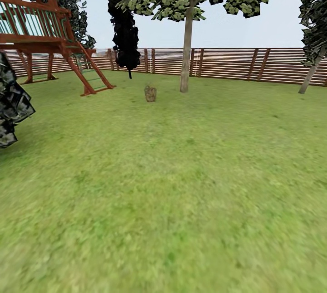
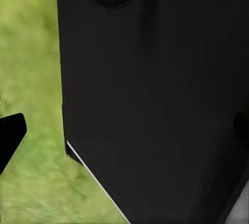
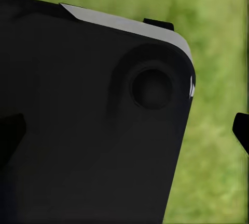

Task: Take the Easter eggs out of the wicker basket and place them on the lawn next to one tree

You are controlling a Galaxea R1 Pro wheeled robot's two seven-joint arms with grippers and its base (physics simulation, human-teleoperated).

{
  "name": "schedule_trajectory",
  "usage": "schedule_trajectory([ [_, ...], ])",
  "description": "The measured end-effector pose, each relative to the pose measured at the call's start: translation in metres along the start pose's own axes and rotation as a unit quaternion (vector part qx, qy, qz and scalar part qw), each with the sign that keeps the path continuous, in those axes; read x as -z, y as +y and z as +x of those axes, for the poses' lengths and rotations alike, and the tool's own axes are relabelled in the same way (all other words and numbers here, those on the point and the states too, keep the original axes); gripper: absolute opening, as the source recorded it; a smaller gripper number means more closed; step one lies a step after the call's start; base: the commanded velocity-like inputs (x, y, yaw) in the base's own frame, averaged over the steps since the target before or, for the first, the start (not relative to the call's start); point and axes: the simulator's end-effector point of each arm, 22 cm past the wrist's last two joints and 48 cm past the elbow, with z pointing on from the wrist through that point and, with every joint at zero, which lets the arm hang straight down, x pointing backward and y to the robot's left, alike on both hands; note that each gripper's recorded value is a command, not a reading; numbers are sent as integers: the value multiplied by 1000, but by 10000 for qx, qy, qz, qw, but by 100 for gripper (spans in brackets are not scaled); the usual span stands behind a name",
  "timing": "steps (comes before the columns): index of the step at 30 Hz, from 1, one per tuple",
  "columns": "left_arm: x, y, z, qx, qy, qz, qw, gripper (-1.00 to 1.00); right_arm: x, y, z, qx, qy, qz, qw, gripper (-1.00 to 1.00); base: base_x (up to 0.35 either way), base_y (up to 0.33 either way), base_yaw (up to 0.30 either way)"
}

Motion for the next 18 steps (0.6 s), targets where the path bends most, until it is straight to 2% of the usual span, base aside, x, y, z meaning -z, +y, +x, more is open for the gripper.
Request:
schedule_trajectory([
  [14,0,0,0,0,-2,0,10000,100,0,0,1,47,8,-9,10000,100,337,0,0],
  [18,0,0,1,1,7,-1,10000,100,0,2,2,61,21,-22,10000,100,337,0,133],
])
